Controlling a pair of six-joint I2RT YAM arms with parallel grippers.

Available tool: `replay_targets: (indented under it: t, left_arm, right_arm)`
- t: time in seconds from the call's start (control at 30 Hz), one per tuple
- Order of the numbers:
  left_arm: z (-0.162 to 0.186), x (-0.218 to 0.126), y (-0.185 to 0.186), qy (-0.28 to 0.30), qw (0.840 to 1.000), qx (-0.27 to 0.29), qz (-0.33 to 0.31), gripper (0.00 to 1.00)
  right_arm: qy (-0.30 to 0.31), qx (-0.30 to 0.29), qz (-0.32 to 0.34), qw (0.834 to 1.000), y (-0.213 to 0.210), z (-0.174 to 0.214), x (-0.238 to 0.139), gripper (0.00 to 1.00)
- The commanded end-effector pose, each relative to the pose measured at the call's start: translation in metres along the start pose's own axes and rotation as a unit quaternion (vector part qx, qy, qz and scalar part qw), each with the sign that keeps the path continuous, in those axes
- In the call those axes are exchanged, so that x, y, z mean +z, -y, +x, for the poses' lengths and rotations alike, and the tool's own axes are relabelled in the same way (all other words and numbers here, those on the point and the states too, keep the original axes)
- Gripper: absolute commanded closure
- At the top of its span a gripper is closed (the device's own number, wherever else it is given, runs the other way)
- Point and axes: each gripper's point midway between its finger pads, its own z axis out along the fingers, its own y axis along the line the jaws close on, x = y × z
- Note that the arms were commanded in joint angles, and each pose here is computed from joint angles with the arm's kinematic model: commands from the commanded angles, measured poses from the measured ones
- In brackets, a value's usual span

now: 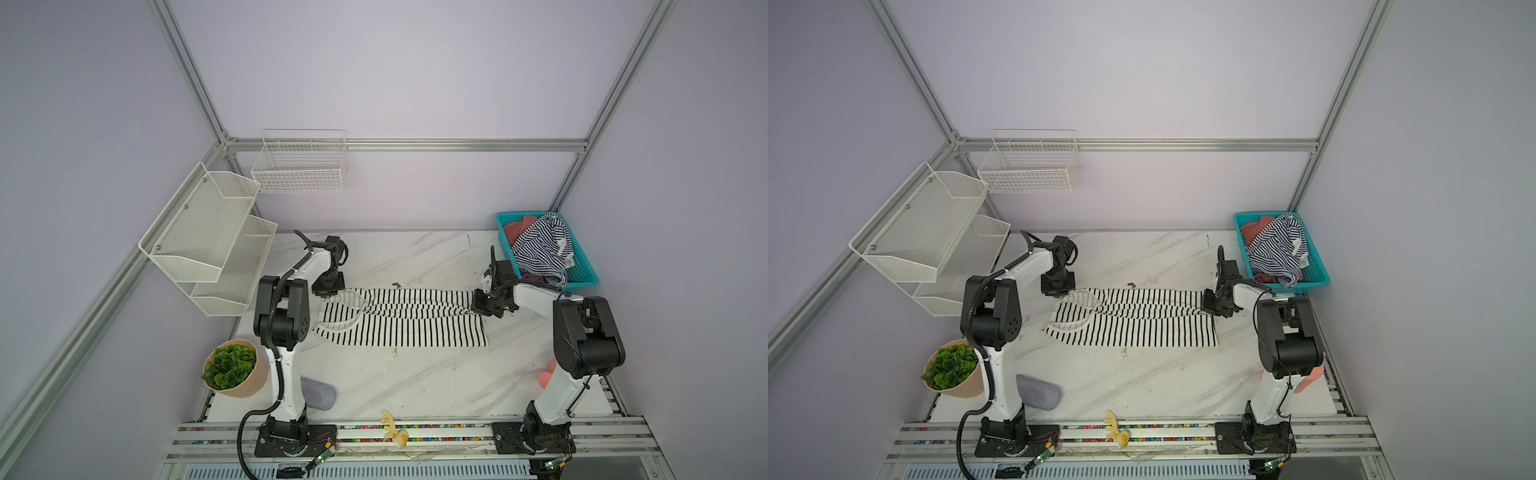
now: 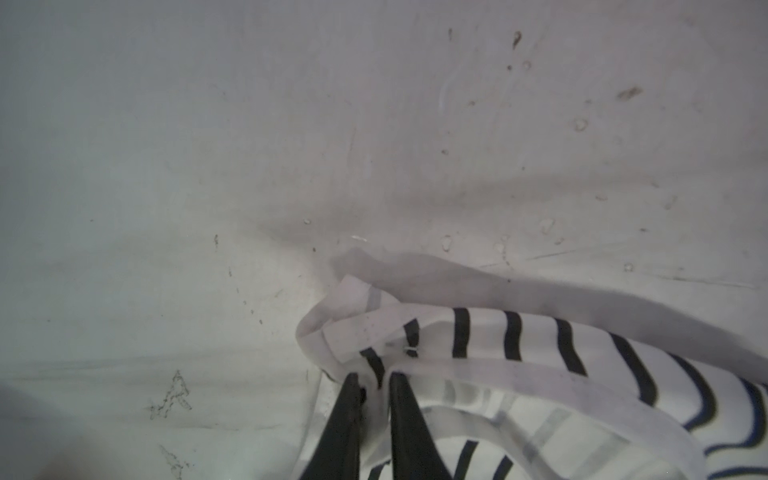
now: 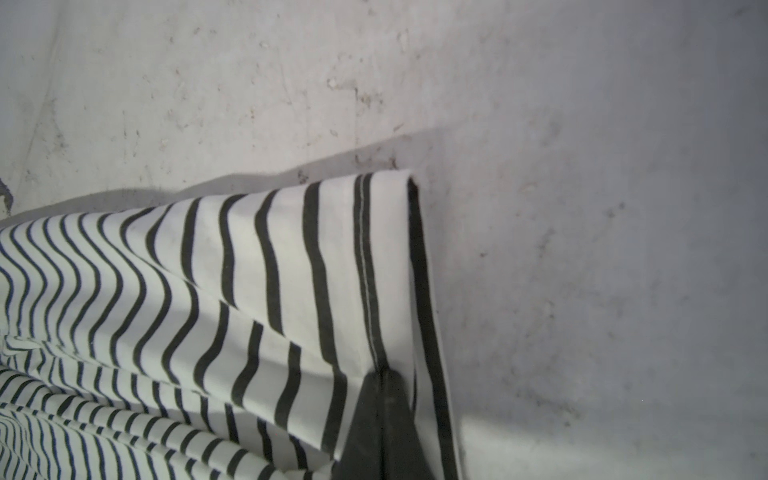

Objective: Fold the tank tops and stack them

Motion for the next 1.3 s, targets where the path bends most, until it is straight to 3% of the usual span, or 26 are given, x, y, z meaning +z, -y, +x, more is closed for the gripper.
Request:
replay_targets:
  t: [0.0,0.57,0.77,0.87,1.03,1.13,1.27]
  left_arm:
    - [-0.012,-0.01,-0.015,0.034,0.999,-0.037,0.002,0.84]
    - [-0.015,0.005,-0.04,0.027,0.998,-0.064,-0.005,0.8]
    - [-0.021,-0.022,-0.036,0.05,0.995,-0.085,0.03,0.75]
    - [-0.031,-0.054,-0.03,0.082,0.99,-0.096,0.066,0.71]
    - [-0.039,-0.112,-0.008,0.137,0.978,-0.081,0.137,0.65]
    - [-0.031,-0.13,0.018,0.143,0.972,-0.06,0.18,0.63]
    - [-0.01,-0.126,0.055,0.118,0.972,-0.023,0.203,0.62]
  right_arm:
    - [-0.041,0.009,0.029,0.999,0.02,0.025,0.018,1.0]
    - [-0.056,0.025,0.066,0.996,0.038,0.036,0.028,1.0]
    - [-0.033,0.018,0.048,0.998,0.025,0.022,0.013,1.0]
    - [-0.004,0.011,0.021,1.0,0.008,0.004,-0.006,0.79]
    - [0.04,0.0,0.0,0.999,-0.014,-0.026,-0.038,0.61]
    - [0.059,-0.003,-0.004,0.998,-0.021,-0.039,-0.052,0.55]
    - [0.076,-0.006,-0.013,0.997,-0.03,-0.05,-0.062,0.53]
